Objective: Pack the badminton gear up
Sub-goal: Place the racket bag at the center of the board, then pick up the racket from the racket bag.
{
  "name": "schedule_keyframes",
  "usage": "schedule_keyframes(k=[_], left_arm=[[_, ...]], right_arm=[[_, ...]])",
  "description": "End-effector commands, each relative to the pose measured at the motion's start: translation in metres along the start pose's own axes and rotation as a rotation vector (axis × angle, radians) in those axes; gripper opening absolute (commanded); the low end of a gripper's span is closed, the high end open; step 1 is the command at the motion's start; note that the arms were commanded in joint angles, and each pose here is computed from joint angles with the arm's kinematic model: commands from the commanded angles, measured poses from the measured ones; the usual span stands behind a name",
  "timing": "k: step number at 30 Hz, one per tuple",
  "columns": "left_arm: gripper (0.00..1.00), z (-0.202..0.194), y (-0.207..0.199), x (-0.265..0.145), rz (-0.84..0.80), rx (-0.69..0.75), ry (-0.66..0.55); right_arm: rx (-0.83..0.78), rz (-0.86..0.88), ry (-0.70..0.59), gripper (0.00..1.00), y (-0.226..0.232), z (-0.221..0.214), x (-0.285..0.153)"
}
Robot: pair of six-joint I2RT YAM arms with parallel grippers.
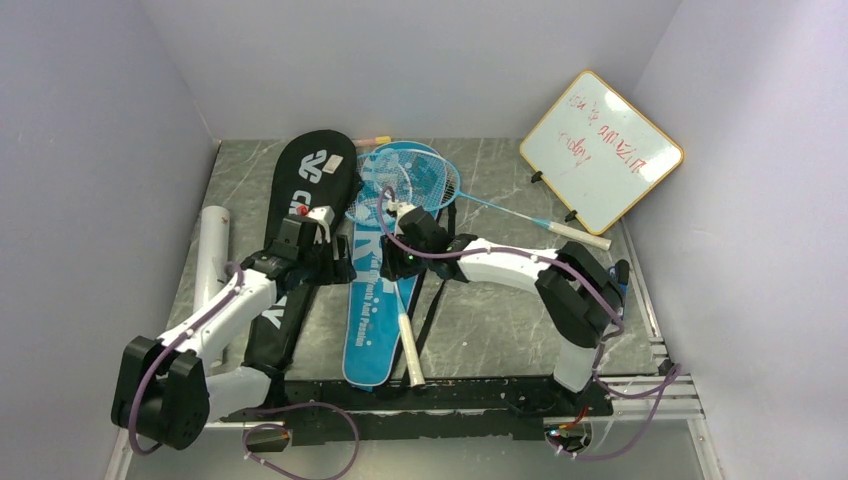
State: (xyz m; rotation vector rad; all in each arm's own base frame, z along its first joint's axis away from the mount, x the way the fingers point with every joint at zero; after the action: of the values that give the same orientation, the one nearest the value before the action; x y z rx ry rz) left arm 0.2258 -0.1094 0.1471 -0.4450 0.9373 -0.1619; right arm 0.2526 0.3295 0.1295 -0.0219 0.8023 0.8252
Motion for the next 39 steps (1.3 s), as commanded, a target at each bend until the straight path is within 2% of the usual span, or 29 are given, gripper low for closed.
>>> schedule_keyframes(k=[1,8,16,17,20,23,27,33,35,36,37,38,39], left_arm=[[0.78,0.009,-0.012,0.004,-0.051,-0.043,-0.03],[0.81,-0.014,-0.012,0.024,0.044,-0.125,-0.017],[0.78,-0.042,-0.015,0.053,0.152,-0.081,-0.013],[0.78,-0.042,-0.015,0.056,0.158,-0.078,-0.008],[0.77,-0.043,-0.015,0.061,0.165,-0.073,0.0],[0.72,-0.043,-0.015,0.065,0.169,-0.073,0.008],[0.62,-0.048,-0.015,0.074,0.151,-0.105,0.014],[0.55,-0.052,-0.017,0.09,0.141,-0.12,0.052],[0.46,-0.053,-0.018,0.094,0.132,-0.113,0.061],[0.37,-0.053,-0.018,0.096,0.13,-0.107,0.067],[0.21,-0.053,-0.019,0.098,0.128,-0.1,0.074],[0.12,-0.052,-0.02,0.099,0.126,-0.093,0.08],[0.08,-0.051,-0.02,0.099,0.13,-0.083,0.089]], right_arm=[[-0.033,-0.11,0.0,0.42,-0.009,0.0,0.018],[-0.026,-0.265,-0.02,0.37,-0.02,0.016,0.044],[-0.085,-0.343,0.039,0.3,-0.027,0.008,0.062],[-0.088,-0.367,0.036,0.24,-0.028,0.008,0.059],[-0.079,-0.462,0.001,0.01,-0.037,0.009,0.044],[-0.042,-0.553,-0.05,0.0,-0.05,0.018,0.018],[0.076,-0.583,-0.089,0.0,-0.08,0.02,-0.015],[0.227,-0.699,-0.119,0.0,-0.128,0.012,-0.061],[0.258,-0.723,-0.147,0.0,-0.136,0.011,-0.076],[0.265,-0.722,-0.166,0.0,-0.137,0.012,-0.084],[0.269,-0.716,-0.187,0.0,-0.138,0.013,-0.091],[0.269,-0.707,-0.206,0.0,-0.137,0.015,-0.097],[0.27,-0.699,-0.225,0.0,-0.136,0.017,-0.102]])
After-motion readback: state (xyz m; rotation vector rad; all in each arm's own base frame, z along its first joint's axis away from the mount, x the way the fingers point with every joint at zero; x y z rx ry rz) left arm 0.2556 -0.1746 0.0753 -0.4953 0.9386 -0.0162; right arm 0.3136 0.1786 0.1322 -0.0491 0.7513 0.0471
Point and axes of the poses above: each gripper's point midway between its finger pads, its own x axis out along the fingers, its own y axis along the line the jaws close on, z = x × y, the point moved 7 cm from there along -x, back along the fingers, and after that the axes turned 11 degrees about -x, right-handed, at the moved point
